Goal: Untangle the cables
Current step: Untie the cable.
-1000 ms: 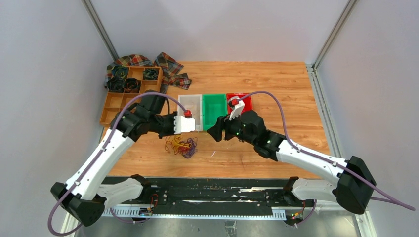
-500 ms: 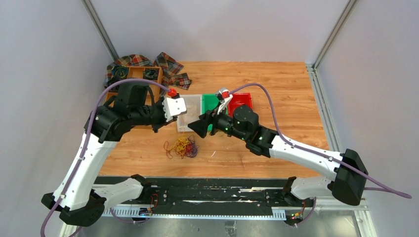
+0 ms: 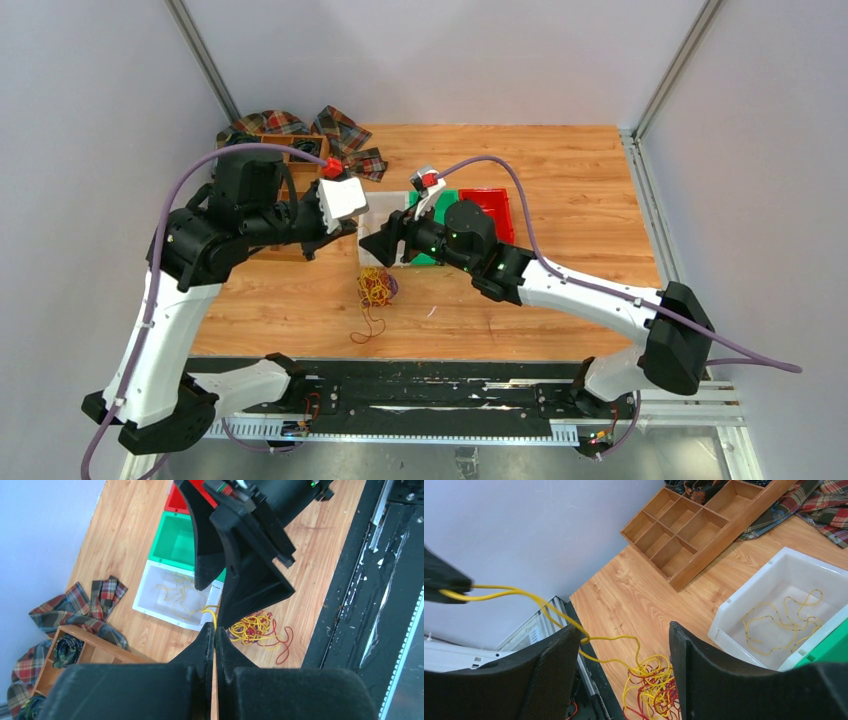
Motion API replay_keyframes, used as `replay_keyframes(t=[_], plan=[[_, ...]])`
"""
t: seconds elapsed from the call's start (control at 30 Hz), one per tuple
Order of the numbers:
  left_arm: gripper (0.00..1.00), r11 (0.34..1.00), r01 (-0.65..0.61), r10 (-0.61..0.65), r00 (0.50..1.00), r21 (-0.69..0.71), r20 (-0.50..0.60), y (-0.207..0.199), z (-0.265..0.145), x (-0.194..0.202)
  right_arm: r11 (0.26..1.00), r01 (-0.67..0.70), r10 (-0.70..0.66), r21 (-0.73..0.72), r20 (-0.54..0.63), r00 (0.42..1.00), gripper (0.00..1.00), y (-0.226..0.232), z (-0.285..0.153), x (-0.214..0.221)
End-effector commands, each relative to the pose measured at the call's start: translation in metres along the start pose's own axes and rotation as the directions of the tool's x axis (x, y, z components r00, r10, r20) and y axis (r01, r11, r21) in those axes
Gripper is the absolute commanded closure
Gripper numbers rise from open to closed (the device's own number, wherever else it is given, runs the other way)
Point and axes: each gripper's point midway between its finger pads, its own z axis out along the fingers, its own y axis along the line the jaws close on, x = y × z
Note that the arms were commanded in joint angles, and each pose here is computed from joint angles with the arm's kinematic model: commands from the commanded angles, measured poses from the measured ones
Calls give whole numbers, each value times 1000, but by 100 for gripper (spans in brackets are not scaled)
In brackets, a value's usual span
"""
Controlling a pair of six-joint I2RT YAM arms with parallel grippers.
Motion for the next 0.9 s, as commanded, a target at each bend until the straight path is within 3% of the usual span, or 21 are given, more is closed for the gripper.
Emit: replay_keyframes(t=[0.0, 0.23, 0.5, 0.87], plan=[[100, 1000, -3, 1, 999, 29, 54, -9, -11, -17, 1000, 18, -18, 18, 35, 999, 36, 4, 9, -13], [100, 999, -34, 29, 991, 39, 131, -10, -23, -41, 1000, 20, -20, 13, -3, 1000, 37, 10, 28, 0], [100, 993, -115, 120, 965, -36, 231, 6, -46, -85, 1000, -15, 16, 22, -85, 996, 41, 5, 43, 45], [100, 928, -250, 334, 887, -276, 318, 38, -100, -145, 990, -63, 85, 124, -182, 980, 48, -29, 39, 107]])
